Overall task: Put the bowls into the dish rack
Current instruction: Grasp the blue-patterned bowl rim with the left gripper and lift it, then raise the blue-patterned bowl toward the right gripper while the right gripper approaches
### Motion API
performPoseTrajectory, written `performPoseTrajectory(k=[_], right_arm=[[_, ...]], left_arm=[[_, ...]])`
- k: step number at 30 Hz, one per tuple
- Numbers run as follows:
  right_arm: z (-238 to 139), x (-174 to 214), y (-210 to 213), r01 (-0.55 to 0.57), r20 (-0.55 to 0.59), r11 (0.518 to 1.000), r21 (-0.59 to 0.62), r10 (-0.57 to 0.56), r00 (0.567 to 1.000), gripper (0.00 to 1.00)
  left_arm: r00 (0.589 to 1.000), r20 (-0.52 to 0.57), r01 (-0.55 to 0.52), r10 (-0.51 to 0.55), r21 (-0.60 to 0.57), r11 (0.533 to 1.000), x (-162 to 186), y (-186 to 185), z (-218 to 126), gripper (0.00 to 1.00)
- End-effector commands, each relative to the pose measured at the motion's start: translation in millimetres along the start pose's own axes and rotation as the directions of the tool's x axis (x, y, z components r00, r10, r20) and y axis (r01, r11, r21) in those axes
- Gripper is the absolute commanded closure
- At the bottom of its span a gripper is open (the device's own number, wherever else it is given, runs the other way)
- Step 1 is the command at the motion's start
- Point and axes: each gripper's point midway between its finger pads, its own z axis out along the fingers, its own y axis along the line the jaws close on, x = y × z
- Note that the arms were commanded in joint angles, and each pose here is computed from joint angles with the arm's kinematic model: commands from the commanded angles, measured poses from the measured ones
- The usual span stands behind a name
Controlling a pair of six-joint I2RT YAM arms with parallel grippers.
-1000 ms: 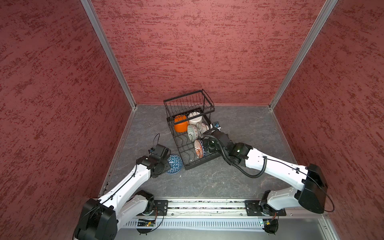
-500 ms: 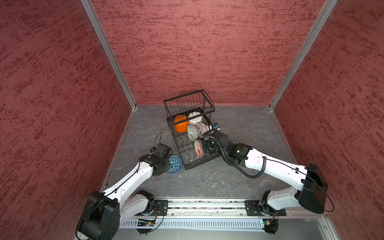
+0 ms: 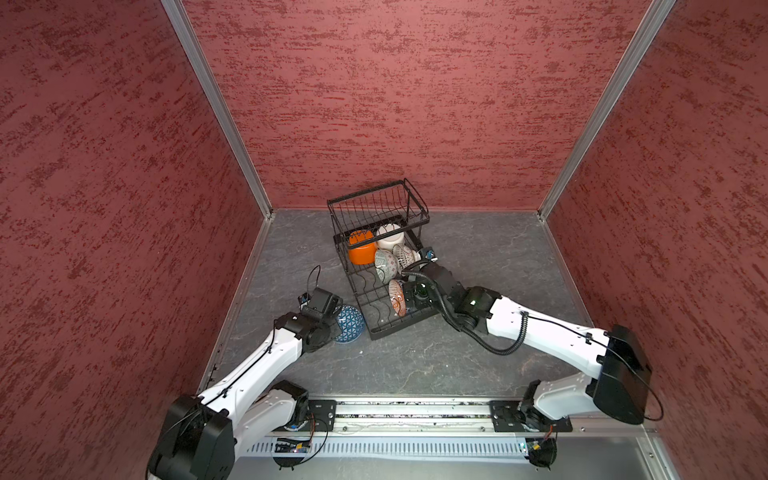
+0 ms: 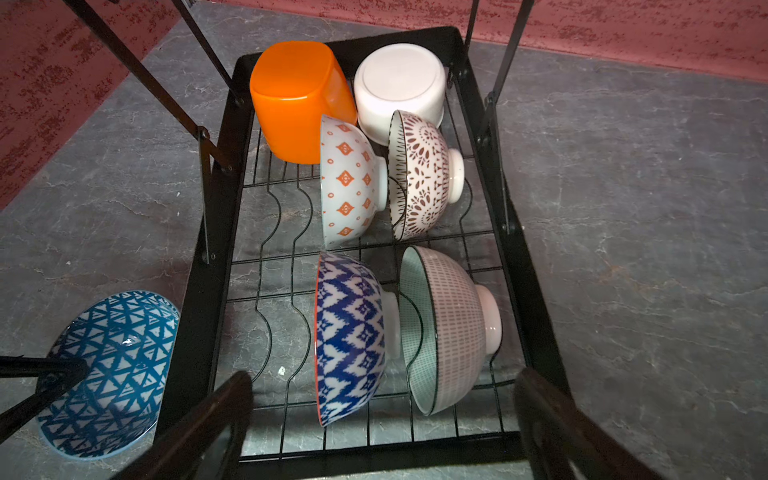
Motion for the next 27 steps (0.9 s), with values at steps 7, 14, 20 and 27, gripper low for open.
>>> performPoseTrajectory(k=[7,14,20,27], right_arm=[[10,-4,19,0.011,-0.032,0.998,-0.061,-0.013,0.999,0.01],[10,-8,45,-0.001,-0.049,0.988,-0.154,-0.007,0.999,0.06],[5,-12,76,0.008,-0.049,0.97,-0.244,-0.021,0.999,0.16],[-4,-12,112,0.036,-0.046,0.945,-0.326,-0.054,0.997,0.2]], left_arm=[[0.992,0.126,-0.004,-0.002,0.046,0.999,-20,4,-37,1.0],[0.978,0.207,-0.024,-0.021,0.211,0.977,-28,-13,-74,1.0],[0.965,0.262,-0.102,0.008,0.346,0.933,-32,-41,-96,1.0],[0.959,0.279,-0.15,0.051,0.349,0.925,-34,-59,-100,1.0]])
